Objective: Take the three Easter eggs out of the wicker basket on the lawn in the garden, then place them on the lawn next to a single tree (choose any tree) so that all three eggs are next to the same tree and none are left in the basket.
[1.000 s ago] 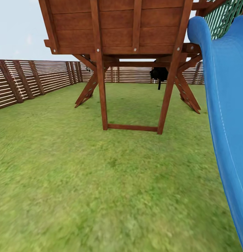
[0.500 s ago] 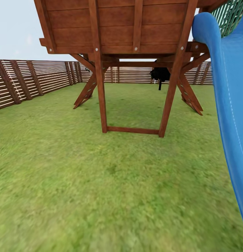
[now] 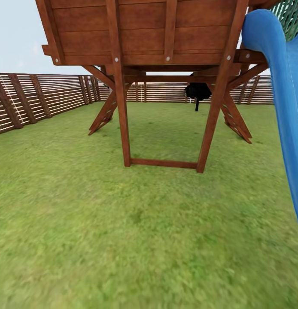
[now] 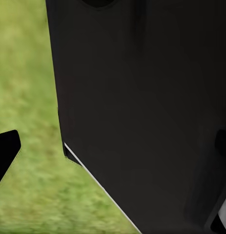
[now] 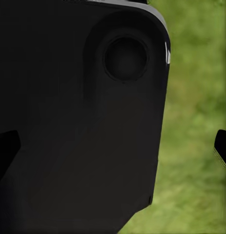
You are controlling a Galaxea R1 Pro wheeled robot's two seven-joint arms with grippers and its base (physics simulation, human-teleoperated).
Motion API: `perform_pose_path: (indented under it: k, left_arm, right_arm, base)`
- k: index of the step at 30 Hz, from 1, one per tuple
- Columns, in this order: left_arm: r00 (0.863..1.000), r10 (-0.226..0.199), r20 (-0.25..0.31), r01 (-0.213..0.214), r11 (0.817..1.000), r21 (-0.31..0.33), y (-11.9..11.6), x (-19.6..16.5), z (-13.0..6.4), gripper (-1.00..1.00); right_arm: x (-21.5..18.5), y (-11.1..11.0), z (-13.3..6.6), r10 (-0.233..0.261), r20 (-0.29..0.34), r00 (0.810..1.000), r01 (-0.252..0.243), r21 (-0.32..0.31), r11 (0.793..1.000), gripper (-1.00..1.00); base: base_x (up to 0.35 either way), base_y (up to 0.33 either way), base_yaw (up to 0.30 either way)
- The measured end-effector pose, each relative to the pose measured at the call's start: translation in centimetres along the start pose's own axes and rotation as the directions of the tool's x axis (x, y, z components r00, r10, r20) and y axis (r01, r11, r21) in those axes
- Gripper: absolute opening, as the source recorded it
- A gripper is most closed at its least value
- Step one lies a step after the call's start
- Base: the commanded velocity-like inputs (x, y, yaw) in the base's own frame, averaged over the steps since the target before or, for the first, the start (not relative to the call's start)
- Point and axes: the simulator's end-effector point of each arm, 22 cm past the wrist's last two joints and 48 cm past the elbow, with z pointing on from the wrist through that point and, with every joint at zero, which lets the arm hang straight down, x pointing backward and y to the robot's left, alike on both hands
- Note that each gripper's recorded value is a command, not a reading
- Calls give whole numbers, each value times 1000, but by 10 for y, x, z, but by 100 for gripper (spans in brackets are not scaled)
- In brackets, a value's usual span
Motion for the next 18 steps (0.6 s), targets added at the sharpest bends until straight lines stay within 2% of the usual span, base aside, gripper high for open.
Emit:
perform_pose_path:
  k: [18]
  left_arm:
    - [1000, 0, 0, 0, 1000, 0, 0, 0, 0, 100]
  right_arm:
    - [1, -1, 0, 0, -1, 1000, 0, 1, 1000, 100]
  base:
    - [323, 0, 0]
